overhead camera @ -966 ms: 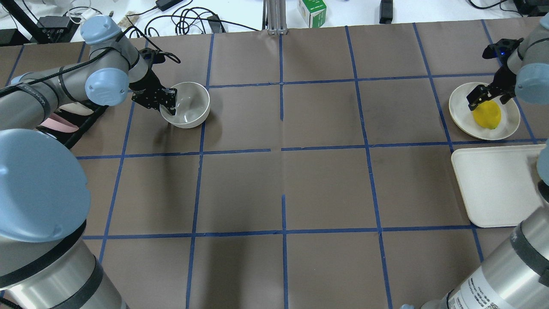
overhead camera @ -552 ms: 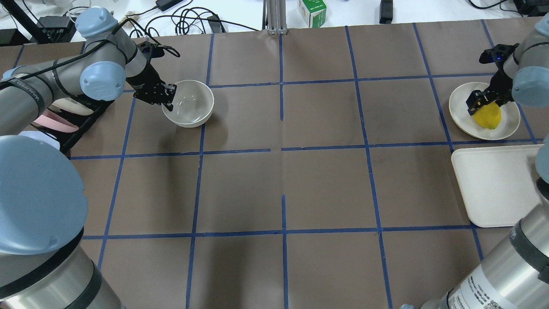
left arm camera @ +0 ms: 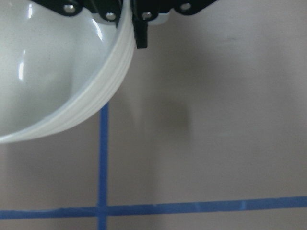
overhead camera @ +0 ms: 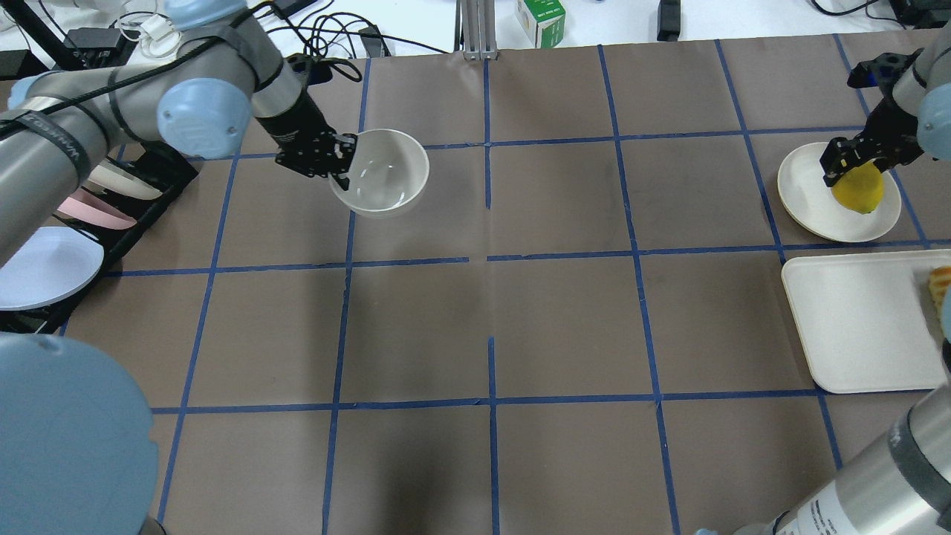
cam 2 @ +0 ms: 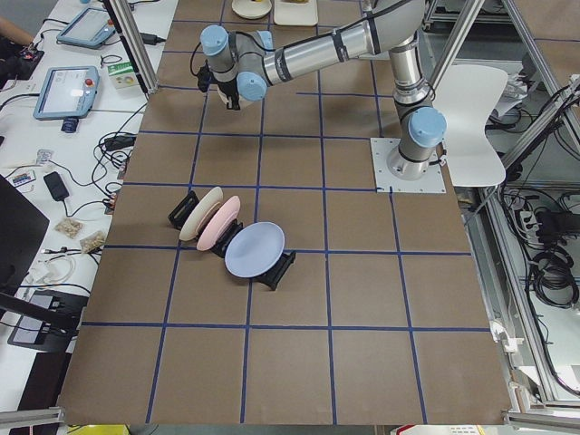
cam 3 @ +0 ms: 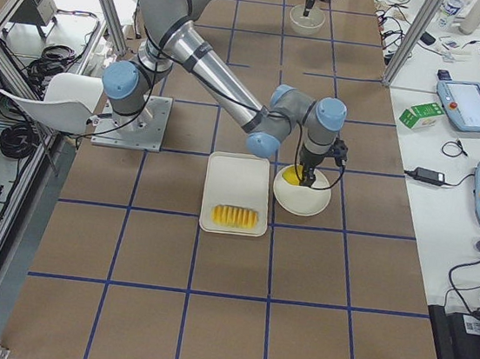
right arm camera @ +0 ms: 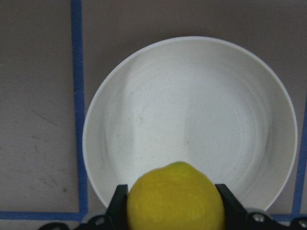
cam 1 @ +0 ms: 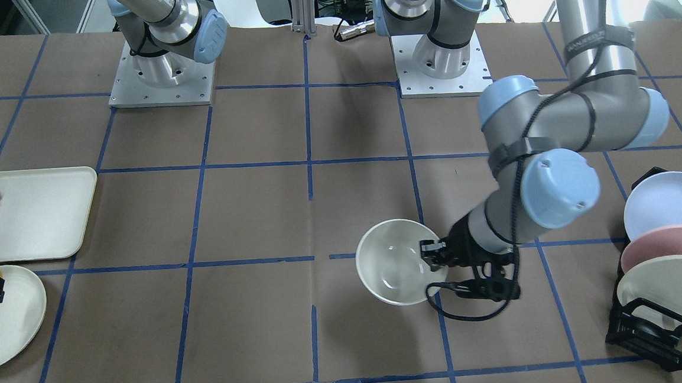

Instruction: Place bowl and put lemon in it

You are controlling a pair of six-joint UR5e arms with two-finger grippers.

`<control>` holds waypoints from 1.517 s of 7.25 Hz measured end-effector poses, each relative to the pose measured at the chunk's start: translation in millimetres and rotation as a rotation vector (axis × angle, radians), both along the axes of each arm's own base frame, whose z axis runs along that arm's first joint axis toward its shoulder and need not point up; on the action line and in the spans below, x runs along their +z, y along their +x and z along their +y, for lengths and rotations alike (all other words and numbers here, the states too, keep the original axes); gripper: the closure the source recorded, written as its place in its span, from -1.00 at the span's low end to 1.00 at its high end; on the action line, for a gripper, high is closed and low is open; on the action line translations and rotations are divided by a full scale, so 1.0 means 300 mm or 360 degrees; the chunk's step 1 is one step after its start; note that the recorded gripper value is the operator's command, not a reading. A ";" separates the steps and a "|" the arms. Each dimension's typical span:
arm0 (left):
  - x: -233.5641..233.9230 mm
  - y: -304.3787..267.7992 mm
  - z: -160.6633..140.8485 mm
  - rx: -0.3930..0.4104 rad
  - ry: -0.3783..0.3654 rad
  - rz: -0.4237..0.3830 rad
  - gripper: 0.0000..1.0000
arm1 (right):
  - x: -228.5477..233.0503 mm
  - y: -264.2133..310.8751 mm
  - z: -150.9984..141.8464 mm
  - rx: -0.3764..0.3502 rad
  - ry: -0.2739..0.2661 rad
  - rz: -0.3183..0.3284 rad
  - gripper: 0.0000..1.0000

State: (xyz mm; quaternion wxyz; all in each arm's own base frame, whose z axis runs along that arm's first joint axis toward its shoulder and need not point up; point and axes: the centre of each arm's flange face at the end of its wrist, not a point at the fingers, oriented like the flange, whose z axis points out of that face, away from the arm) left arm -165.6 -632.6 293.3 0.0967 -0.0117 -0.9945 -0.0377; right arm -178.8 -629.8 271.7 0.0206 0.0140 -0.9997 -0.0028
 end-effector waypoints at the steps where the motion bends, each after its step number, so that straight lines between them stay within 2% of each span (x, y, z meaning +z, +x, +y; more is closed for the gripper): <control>1: 0.007 -0.181 0.075 0.0044 0.0025 -0.0005 1.00 | 0.086 0.109 0.007 -0.0068 0.0005 -0.0007 1.00; 3: -0.084 -0.385 0.201 0.0103 0.0002 -0.0012 1.00 | 0.215 0.387 0.000 -0.0198 0.0023 -0.0014 1.00; 6: -0.260 -0.401 0.287 0.0113 -0.0136 0.0017 1.00 | 0.291 0.803 0.004 -0.0402 0.0009 -0.0094 1.00; 7: -0.274 -0.388 0.284 0.0119 -0.0149 0.0018 -0.38 | 0.289 0.922 0.011 -0.0433 0.0013 -0.0106 1.00; 8: -0.286 -0.367 0.271 0.0138 -0.0149 0.0015 -0.70 | 0.272 1.028 0.021 -0.0429 0.0027 -0.0111 1.00; 10: -0.240 -0.308 0.215 0.0203 -0.0189 0.0008 -0.86 | 0.238 1.222 0.044 -0.0445 0.0042 -0.0136 1.00; 11: -0.188 -0.266 0.174 0.0241 -0.0207 0.0000 -0.95 | 0.221 1.303 0.053 -0.0453 0.0044 -0.0190 1.00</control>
